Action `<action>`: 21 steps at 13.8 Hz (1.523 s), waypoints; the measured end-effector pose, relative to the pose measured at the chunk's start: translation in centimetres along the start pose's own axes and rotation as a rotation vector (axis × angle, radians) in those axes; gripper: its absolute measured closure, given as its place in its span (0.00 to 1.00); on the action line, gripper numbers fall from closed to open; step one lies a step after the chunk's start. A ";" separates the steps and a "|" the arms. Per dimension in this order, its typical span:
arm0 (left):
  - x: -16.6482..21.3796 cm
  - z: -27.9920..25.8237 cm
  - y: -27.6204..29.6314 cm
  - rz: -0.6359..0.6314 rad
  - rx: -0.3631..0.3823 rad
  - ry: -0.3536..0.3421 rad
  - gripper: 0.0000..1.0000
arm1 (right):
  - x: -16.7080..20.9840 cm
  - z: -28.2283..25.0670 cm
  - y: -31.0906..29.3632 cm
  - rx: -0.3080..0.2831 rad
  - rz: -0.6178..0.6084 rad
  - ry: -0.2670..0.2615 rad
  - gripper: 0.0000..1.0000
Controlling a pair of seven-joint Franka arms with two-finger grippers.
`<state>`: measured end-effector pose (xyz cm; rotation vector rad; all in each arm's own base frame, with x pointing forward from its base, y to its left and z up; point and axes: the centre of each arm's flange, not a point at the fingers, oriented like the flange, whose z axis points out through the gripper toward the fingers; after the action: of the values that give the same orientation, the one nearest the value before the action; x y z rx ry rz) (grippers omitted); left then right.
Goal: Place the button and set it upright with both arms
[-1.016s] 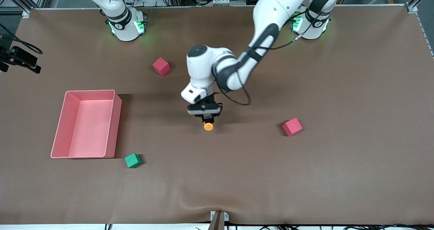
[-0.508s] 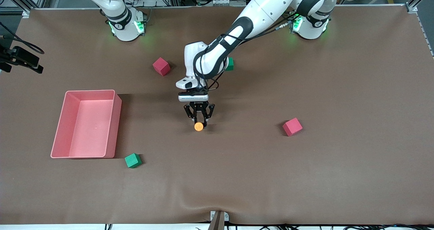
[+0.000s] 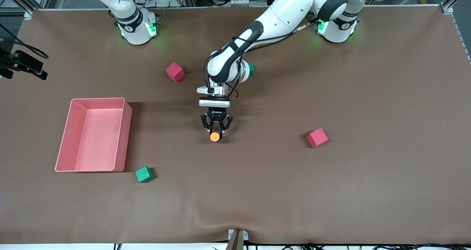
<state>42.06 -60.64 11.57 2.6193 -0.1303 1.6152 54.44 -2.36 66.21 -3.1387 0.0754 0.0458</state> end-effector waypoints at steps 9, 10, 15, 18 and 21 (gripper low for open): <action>1.2 -1.2 1.8 -0.160 0.045 -0.076 0.00 | 0.0 0.1 0.0 0.001 0.000 -0.002 0.00; 2.6 -2.3 3.0 -0.233 0.071 -0.131 0.00 | 0.0 0.1 0.0 0.001 0.000 -0.002 0.00; 19.1 -10.5 4.0 -0.393 0.294 -0.529 0.00 | 0.0 0.1 0.1 0.001 0.002 -0.003 0.00; 33.2 -13.0 -4.1 -0.511 0.343 -0.721 0.00 | 0.1 0.1 0.2 0.001 0.003 -0.005 0.00; 42.3 -13.2 -16.5 -0.457 0.433 -0.843 0.00 | 0.1 0.2 0.2 0.001 0.004 -0.008 0.00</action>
<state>50.94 -44.61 55.17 3.1240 0.7953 0.3682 54.53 -2.59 65.96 -3.1367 0.0823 0.0579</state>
